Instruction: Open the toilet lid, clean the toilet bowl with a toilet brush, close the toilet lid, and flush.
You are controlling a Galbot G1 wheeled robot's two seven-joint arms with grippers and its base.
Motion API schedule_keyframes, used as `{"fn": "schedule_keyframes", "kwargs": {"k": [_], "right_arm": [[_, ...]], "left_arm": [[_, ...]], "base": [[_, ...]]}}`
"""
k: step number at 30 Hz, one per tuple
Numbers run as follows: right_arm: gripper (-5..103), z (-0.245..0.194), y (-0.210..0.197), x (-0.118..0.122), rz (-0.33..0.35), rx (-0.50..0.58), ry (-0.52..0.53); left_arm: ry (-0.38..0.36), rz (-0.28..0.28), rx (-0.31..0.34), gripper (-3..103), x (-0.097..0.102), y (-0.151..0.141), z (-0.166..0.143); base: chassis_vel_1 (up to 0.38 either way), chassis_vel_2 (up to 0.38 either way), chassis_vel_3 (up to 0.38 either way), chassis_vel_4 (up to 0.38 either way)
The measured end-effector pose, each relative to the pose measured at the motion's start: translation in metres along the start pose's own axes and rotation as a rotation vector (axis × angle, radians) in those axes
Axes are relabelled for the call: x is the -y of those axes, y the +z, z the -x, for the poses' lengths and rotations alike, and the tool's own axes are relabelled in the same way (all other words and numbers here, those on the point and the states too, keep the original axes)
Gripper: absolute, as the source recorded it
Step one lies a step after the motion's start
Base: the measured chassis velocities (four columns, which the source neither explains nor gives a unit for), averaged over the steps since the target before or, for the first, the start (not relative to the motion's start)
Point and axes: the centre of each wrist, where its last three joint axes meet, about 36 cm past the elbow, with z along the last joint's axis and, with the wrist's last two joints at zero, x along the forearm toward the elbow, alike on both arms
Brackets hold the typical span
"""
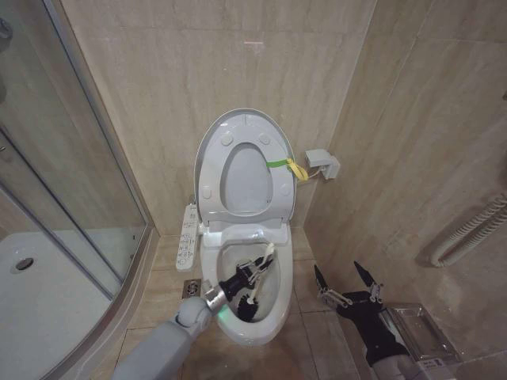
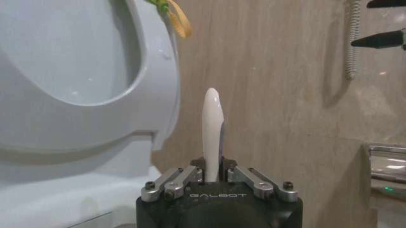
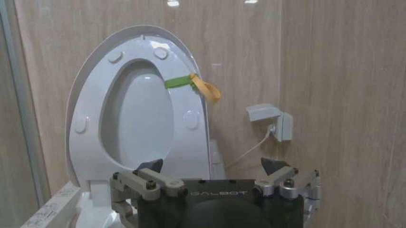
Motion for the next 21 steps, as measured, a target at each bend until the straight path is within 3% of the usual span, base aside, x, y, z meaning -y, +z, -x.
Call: {"fn": "schedule_keyframes", "kwargs": {"k": [8, 12, 21], "right_arm": [[100, 0.000, 0.000, 0.000, 0.000, 0.000, 0.000], [100, 0.000, 0.000, 0.000, 0.000, 0.000, 0.000], [100, 0.000, 0.000, 0.000, 0.000, 0.000, 0.000]], "left_arm": [[-0.081, 0.019, -0.048, 16, -0.003, -0.016, -0.065], [-0.098, 0.023, -0.054, 16, 0.000, -0.021, -0.082], [-0.096, 0.023, -0.032, 16, -0.005, -0.014, -0.069]], "base": [[0.000, 0.000, 0.000, 0.000], [0.000, 0.000, 0.000, 0.000], [0.000, 0.000, 0.000, 0.000]]}}
